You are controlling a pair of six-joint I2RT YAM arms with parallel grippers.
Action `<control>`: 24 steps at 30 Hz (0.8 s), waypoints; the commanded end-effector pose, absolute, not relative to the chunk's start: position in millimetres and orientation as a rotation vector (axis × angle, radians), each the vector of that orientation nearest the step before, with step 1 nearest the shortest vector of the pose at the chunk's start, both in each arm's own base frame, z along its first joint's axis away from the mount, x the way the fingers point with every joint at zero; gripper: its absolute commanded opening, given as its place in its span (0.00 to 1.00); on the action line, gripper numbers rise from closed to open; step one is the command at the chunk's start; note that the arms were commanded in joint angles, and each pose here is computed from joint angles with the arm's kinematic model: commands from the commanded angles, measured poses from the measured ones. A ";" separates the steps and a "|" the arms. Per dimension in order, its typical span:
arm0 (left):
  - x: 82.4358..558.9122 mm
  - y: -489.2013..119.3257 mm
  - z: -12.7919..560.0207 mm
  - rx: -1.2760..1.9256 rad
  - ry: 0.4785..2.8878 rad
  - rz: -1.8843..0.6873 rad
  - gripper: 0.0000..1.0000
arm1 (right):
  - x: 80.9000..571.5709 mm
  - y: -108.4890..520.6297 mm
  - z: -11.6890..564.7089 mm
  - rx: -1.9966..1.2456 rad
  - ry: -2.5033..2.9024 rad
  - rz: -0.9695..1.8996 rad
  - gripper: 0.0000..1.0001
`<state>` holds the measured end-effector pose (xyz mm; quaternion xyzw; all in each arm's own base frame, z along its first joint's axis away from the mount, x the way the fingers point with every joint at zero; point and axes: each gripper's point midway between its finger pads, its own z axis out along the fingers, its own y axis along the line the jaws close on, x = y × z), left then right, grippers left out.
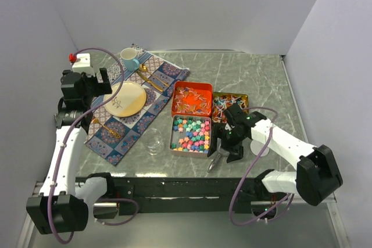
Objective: Pack the candies
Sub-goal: Pick up the spatula from the center of the board.
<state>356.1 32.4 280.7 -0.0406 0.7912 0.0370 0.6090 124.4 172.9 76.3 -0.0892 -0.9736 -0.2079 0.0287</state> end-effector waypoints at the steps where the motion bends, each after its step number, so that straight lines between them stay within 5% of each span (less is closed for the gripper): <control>1: 348.8 35.6 305.2 -0.091 1.752 0.102 0.96 | 135.2 172.9 69.3 -0.301 -3.088 -0.543 0.95; 14: 342.5 35.1 327.7 -0.118 1.668 0.082 0.96 | 89.5 135.6 17.8 -0.417 -3.012 -0.270 0.89; 17: 338.3 31.0 327.1 -0.122 1.657 0.054 0.96 | 97.8 123.0 21.6 -0.432 -3.057 -0.256 0.89; 19: 336.5 28.7 324.9 -0.124 1.657 0.036 0.96 | 110.9 121.1 28.4 -0.337 -3.124 -0.300 1.00; 24: 333.4 24.1 316.2 -0.130 1.658 0.000 0.97 | 151.7 133.3 62.8 -0.047 -3.359 -0.502 1.00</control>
